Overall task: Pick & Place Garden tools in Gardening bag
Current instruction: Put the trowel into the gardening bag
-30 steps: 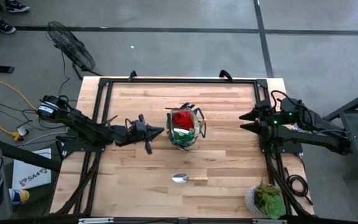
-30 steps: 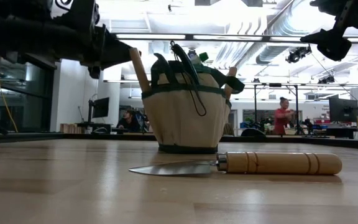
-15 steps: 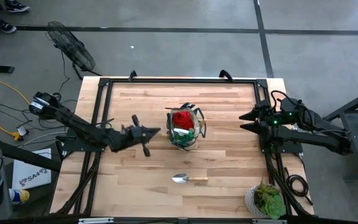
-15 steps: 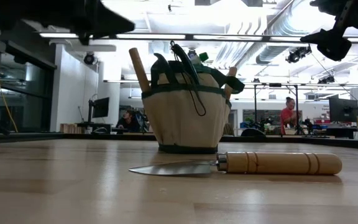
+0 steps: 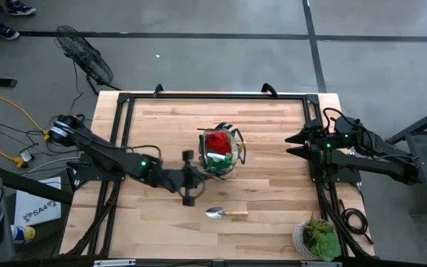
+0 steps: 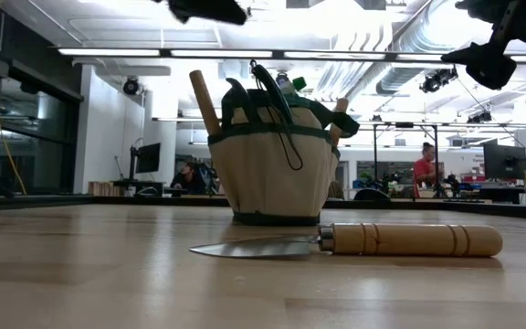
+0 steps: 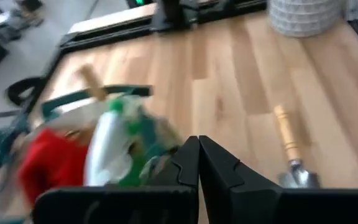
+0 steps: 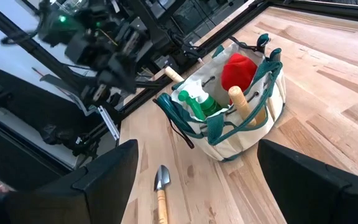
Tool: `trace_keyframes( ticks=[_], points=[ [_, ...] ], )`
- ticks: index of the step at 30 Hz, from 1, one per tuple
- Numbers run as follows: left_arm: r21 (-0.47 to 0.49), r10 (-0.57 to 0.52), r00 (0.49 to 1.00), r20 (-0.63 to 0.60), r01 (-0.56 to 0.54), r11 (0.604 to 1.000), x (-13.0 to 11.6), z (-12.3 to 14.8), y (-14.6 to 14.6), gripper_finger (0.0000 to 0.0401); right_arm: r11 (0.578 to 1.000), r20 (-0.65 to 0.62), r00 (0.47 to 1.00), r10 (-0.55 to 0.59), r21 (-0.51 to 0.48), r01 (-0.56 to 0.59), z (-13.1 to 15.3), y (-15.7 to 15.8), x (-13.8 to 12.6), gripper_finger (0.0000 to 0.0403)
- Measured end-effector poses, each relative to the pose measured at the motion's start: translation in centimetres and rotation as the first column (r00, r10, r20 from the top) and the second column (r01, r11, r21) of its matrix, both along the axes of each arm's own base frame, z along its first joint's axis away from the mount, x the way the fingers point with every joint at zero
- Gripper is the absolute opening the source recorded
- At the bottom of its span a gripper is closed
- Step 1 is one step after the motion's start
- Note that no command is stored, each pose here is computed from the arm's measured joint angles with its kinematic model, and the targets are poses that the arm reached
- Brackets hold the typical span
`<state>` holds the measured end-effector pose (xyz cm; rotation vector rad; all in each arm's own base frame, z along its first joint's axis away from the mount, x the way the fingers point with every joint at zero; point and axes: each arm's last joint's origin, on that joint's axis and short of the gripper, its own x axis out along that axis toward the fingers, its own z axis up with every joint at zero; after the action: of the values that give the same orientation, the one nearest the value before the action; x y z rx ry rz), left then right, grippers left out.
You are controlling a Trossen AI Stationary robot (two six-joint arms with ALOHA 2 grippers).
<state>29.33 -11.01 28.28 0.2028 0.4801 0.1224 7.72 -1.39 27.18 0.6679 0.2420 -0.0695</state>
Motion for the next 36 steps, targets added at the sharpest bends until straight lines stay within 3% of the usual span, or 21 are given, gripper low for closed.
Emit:
trace_keyframes(
  ticks=[5, 10, 18, 27, 36],
  points=[
    [-0.039, -0.07, 0.997, -0.035, 0.069, 0.997, 3.0, -0.4, -1.0, 0.0023, 1.0, 0.0, 1.0, -0.001, 0.0, 0.001, 0.0, 0.0, 0.0, 0.0321],
    [-0.126, -0.183, 0.978, -0.1, 0.17, 0.977, 5.9, -1.1, -0.9, 0.0083, 1.0, 0.0, 1.0, -0.001, 0.0, 0.001, 0.0, 0.0, 0.0, 0.0321],
    [-0.267, -0.243, 0.948, -0.205, 0.185, 0.946, 10.2, -1.7, -1.2, 0.0163, 1.0, 0.0, 1.0, -0.001, 0.0, 0.001, 0.0, 0.0, 0.0, 0.0321],
    [-0.311, -0.26, 0.897, -0.358, 0.148, 0.939, 13.1, -4.3, -3.0, 0.0215, 1.0, -0.005, 1.0, 0.001, 0.001, -0.001, 0.0, 0.0, 0.1, 0.0321],
    [-0.339, -0.326, 0.865, -0.381, 0.197, 0.92, 15.8, -6.6, -5.8, 0.034, 1.0, -0.011, 1.0, -0.001, 0.003, 0.001, 0.0, -0.1, 0.5, 0.0321]
  ],
)
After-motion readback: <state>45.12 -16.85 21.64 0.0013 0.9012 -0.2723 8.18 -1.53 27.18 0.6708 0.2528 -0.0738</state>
